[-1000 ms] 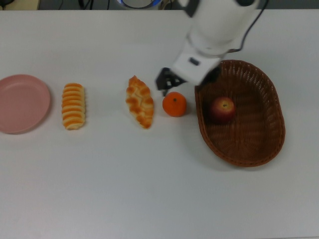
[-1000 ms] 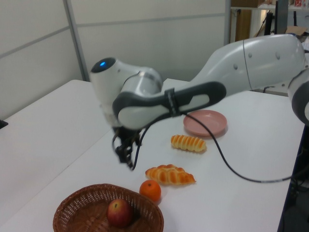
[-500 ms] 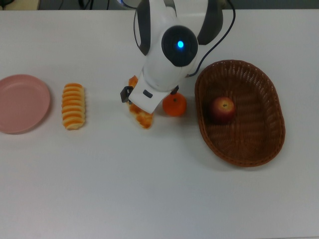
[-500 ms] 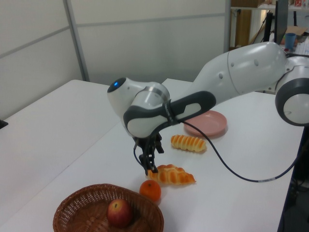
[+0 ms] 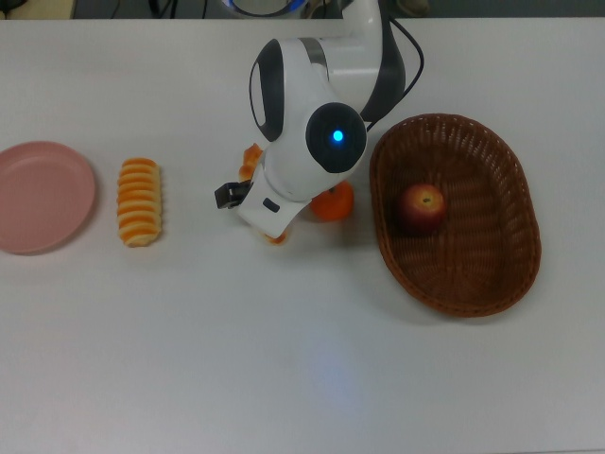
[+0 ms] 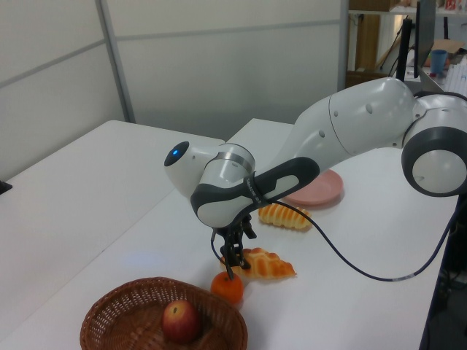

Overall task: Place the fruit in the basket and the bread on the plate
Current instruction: 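Move to the braided bread roll and grasp it, then carry the braided roll onto the pink plate and open the gripper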

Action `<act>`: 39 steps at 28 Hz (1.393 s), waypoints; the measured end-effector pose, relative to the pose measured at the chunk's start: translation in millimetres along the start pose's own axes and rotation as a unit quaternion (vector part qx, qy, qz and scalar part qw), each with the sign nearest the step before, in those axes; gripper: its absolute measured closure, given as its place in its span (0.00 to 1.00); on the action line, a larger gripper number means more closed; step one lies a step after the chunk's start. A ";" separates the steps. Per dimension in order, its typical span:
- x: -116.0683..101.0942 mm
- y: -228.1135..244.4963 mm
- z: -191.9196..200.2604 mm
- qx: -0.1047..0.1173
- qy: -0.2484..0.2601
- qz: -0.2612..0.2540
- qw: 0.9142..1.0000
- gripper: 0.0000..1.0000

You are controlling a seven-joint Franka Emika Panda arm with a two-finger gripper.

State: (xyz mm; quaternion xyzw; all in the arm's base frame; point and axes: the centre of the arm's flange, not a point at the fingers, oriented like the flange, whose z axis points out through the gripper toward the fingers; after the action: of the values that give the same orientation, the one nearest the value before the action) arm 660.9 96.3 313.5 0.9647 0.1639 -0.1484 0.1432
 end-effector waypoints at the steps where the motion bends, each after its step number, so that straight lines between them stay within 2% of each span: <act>1: 0.0 -0.7 0.7 -0.001 -0.001 -0.001 1.000 0.08; 4: 0.1 -1.6 0.8 -0.001 -0.001 -0.002 1.000 0.17; 6: 0.1 -1.8 0.7 -0.001 -0.001 -0.002 1.000 0.28; 8: 0.1 -2.0 0.7 -0.001 -0.001 -0.002 1.000 0.33; 12: 0.2 -2.9 0.3 -0.001 0.000 -0.003 1.000 0.52; 22: 0.1 -2.2 0.5 0.000 0.000 -0.002 1.000 0.83; 31: -3.2 24.9 -0.9 0.008 0.006 0.019 1.000 0.83; 35: -12.3 69.3 -14.0 0.043 0.029 0.053 0.997 0.83; 39: -38.2 131.3 -32.5 0.073 0.057 0.089 0.992 0.83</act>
State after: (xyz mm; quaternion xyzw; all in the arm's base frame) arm 681.2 -22.4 385.9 0.9902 0.0744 -0.0913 0.0752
